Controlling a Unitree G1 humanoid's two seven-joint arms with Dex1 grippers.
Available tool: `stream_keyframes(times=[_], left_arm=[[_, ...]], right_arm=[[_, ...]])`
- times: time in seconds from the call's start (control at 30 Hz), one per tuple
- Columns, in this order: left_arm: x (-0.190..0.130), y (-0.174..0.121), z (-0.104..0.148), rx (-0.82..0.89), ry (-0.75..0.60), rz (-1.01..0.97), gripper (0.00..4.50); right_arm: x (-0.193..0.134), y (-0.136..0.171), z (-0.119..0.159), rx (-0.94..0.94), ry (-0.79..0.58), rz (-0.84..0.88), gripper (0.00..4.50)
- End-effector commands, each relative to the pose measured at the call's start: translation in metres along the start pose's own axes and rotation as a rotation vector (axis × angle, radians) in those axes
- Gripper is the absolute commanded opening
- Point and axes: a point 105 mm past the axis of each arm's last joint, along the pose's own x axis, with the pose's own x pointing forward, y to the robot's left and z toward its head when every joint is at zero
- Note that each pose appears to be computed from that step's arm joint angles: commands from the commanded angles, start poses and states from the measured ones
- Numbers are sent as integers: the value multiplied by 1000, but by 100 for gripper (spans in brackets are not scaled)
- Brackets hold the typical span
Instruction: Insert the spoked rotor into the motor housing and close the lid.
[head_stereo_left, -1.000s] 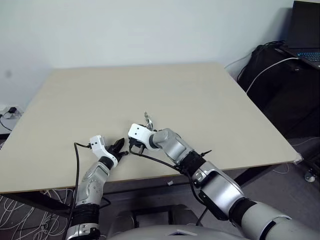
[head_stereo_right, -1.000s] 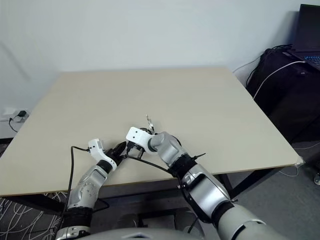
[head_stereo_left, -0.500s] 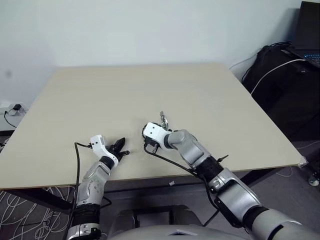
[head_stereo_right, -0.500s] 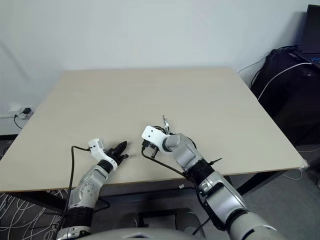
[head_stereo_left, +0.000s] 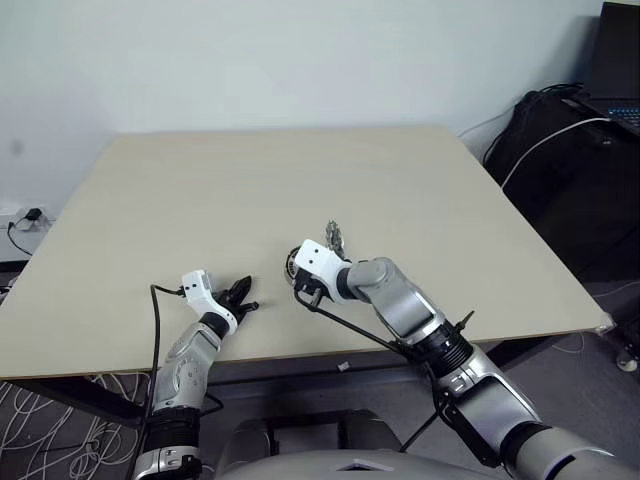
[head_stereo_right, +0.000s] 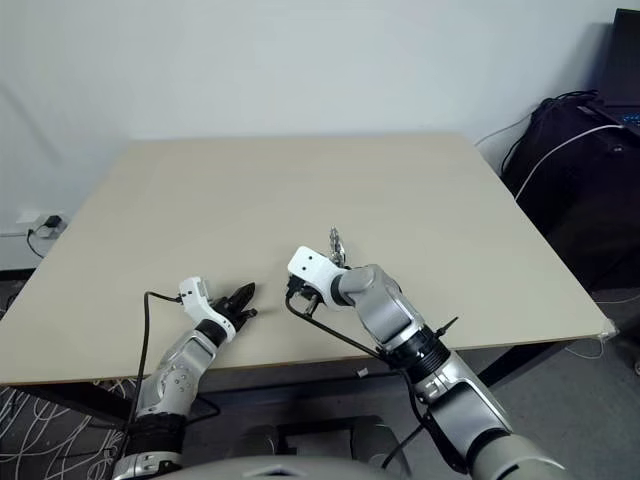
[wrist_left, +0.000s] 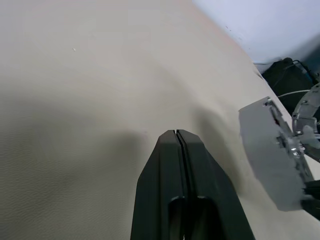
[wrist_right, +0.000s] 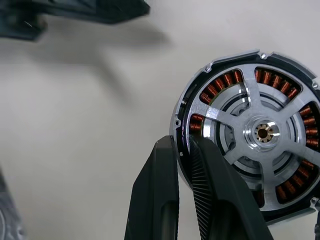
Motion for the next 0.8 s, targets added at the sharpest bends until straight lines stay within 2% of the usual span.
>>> stream_keyframes(times=[0.03,0.8], left_arm=[[2,-8,13,20,-36,-34,0],[-1,-3,12,22,-32,-24,0]], right_arm=[[-13,-3,18,-33,-65,-17,12],[-11,23,-4,87,4,131,12]])
